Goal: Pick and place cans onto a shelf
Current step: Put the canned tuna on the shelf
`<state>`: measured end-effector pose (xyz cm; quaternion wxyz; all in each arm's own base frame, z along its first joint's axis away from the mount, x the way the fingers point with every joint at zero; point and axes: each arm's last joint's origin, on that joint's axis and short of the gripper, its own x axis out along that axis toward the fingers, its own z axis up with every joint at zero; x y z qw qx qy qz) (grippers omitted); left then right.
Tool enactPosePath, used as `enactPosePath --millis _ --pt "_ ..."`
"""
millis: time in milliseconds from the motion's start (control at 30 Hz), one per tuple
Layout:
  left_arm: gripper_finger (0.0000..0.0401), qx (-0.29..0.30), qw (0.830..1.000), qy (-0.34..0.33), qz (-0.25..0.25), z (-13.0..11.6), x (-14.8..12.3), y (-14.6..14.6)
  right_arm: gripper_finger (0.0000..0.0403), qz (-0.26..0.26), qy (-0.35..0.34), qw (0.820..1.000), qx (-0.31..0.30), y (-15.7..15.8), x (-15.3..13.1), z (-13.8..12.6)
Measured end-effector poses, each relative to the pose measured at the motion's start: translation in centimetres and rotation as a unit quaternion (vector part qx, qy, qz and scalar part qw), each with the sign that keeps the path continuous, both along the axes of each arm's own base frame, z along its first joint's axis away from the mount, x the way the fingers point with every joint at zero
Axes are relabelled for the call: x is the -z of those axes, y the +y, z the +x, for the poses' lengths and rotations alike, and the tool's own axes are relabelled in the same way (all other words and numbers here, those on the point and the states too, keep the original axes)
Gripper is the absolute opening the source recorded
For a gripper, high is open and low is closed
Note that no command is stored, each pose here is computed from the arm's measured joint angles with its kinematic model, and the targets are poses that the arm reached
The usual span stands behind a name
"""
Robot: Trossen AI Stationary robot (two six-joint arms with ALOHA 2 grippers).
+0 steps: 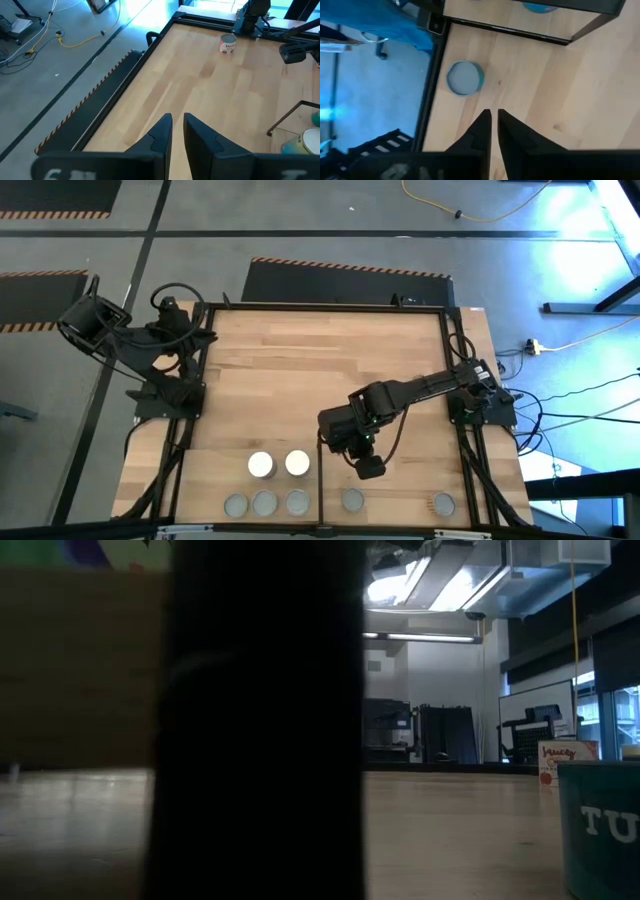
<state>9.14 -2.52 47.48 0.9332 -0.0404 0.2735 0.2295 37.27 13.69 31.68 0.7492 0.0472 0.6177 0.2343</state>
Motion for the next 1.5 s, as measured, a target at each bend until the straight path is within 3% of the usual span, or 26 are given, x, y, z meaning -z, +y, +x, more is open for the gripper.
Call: enactPosePath --millis 333,533,900,1200,1333,1500 --pt "0.0041 0.000 1.000 0.000 0.000 0.0 0.0 0.0 0.0034 -0.023 -0.018 0.999 -0.018 0.7 0.2 0.0" --pt "0.0041 0.000 1.000 0.000 0.000 0.0 0.0 0.0 0.0007 -0.023 -0.018 0.999 -0.016 0.6 0.2 0.0" --pt "0.0041 0.000 1.000 0.000 0.000 0.0 0.0 0.0 0.0076 -0.050 -0.020 0.998 0.015 0.5 0.3 0.1" --pt "0.0041 0.000 1.000 0.000 0.000 0.0 0.0 0.0 0.0090 -0.025 0.019 0.997 -0.066 1.5 4.3 -0.5" --pt "0.0041 0.000 1.000 0.000 0.000 0.0 0.0 0.0 0.0091 0.006 0.019 0.998 -0.061 2.0 6.1 -0.4" --pt "0.0041 0.000 1.000 0.000 0.000 0.0 0.0 0.0 0.0091 0.033 0.006 0.999 0.001 2.3 8.1 0.4"
